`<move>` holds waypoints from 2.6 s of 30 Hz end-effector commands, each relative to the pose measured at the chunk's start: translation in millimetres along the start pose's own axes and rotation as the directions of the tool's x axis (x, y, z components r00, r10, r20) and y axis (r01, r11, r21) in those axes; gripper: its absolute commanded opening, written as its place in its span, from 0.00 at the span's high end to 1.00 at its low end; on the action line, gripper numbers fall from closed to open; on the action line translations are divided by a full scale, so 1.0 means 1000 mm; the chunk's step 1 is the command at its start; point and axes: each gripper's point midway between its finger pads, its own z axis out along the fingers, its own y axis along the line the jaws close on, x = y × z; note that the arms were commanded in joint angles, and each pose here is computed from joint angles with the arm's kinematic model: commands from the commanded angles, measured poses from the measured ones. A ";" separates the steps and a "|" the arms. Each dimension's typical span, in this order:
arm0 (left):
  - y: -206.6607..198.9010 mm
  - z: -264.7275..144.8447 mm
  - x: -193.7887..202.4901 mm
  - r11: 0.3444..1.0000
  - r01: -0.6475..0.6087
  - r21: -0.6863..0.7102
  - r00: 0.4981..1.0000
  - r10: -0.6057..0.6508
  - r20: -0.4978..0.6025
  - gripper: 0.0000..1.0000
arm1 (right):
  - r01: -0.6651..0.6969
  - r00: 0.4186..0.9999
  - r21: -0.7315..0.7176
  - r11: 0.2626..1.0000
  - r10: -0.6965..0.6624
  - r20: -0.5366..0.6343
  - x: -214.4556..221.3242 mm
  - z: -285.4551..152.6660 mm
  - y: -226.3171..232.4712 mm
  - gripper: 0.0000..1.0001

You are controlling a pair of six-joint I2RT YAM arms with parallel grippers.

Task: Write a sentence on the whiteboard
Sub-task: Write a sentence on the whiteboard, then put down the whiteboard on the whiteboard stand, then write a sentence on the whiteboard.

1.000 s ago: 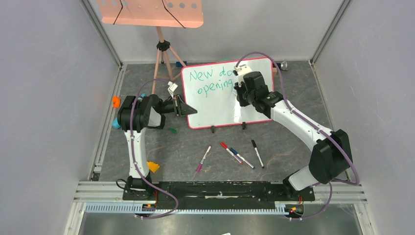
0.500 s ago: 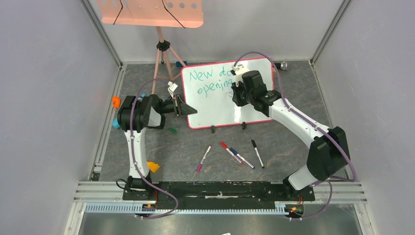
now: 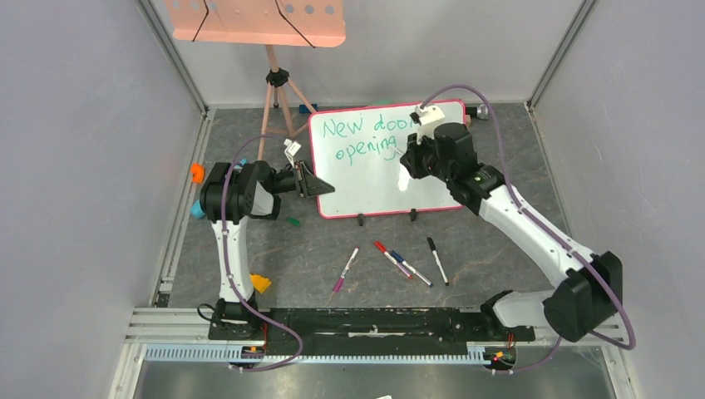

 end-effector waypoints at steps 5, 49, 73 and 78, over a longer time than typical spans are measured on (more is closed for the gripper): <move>0.020 -0.005 -0.009 0.996 -0.054 -0.071 0.995 0.060 0.085 0.41 | -0.094 0.968 0.131 0.987 0.060 0.244 -0.026 -0.047 -0.025 1.00; -0.056 -0.075 -0.030 0.952 -0.059 -0.301 0.936 0.158 0.315 0.00 | -0.057 0.992 0.192 0.980 0.034 0.118 -0.012 -0.012 -0.035 1.00; -0.074 -0.098 -0.040 0.933 -0.100 -0.347 0.911 0.227 0.346 0.21 | -0.031 0.998 0.231 0.972 0.018 0.061 -0.004 0.022 -0.045 1.00; -0.078 -0.100 -0.040 0.929 -0.113 -0.353 0.906 0.242 0.347 0.21 | -0.034 0.998 0.233 0.972 0.020 0.064 -0.005 0.019 -0.046 1.00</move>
